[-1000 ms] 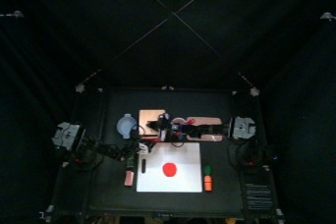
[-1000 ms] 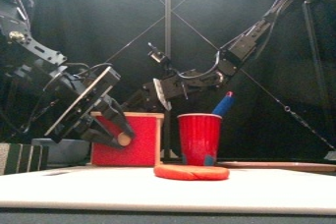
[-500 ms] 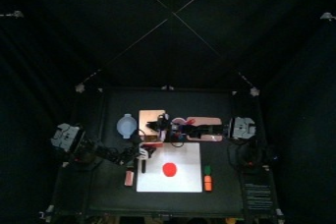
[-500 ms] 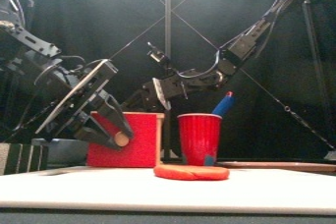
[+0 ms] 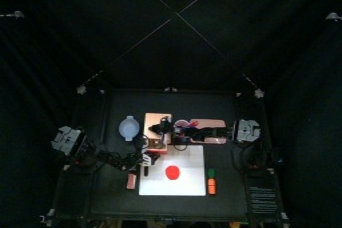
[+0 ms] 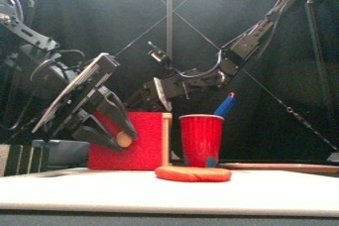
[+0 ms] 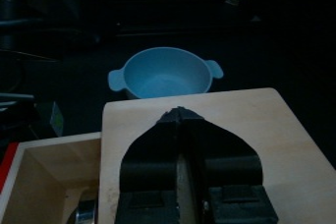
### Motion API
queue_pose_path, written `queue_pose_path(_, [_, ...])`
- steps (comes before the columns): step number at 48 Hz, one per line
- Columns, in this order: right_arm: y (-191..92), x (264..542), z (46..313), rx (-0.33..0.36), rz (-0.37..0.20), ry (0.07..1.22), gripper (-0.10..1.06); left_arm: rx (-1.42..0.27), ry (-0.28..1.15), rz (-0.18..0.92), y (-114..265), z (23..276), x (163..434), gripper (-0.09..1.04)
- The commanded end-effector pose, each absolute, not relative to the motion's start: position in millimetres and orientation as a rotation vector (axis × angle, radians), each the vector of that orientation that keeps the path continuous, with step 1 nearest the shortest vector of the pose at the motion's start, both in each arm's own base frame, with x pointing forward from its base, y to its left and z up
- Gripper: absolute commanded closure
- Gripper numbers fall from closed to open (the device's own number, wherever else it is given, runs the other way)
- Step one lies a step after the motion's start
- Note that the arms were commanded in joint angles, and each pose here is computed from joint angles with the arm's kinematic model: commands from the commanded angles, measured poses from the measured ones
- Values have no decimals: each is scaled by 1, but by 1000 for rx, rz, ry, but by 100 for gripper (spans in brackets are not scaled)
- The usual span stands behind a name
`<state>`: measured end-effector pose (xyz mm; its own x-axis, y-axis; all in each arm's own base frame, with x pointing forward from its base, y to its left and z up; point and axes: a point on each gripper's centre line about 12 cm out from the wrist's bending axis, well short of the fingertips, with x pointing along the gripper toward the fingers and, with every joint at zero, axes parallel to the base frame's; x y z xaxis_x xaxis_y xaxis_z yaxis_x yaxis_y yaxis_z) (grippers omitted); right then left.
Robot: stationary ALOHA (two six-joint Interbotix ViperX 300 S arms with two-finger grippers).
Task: Get the cutter from the drawer then cut the dough then place the extra dough in the bowl
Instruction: Open the drawer
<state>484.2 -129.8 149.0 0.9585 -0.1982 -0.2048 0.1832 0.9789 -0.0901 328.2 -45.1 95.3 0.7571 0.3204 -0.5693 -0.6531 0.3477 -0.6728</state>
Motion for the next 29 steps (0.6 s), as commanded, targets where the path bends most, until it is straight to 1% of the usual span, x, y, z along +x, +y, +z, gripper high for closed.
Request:
queue_pose_path(1, [-133, 484, 155, -74, -201, 206, 78, -1053, 375, 607, -56, 103, 330, 38])
queue_pose_path(24, [-134, 483, 155, -75, -204, 208, 78, -1065, 382, 580, -66, 107, 332, 38])
queue_pose_path(29, [-134, 483, 155, -73, -204, 208, 78, -1058, 387, 584, -66, 105, 332, 37])
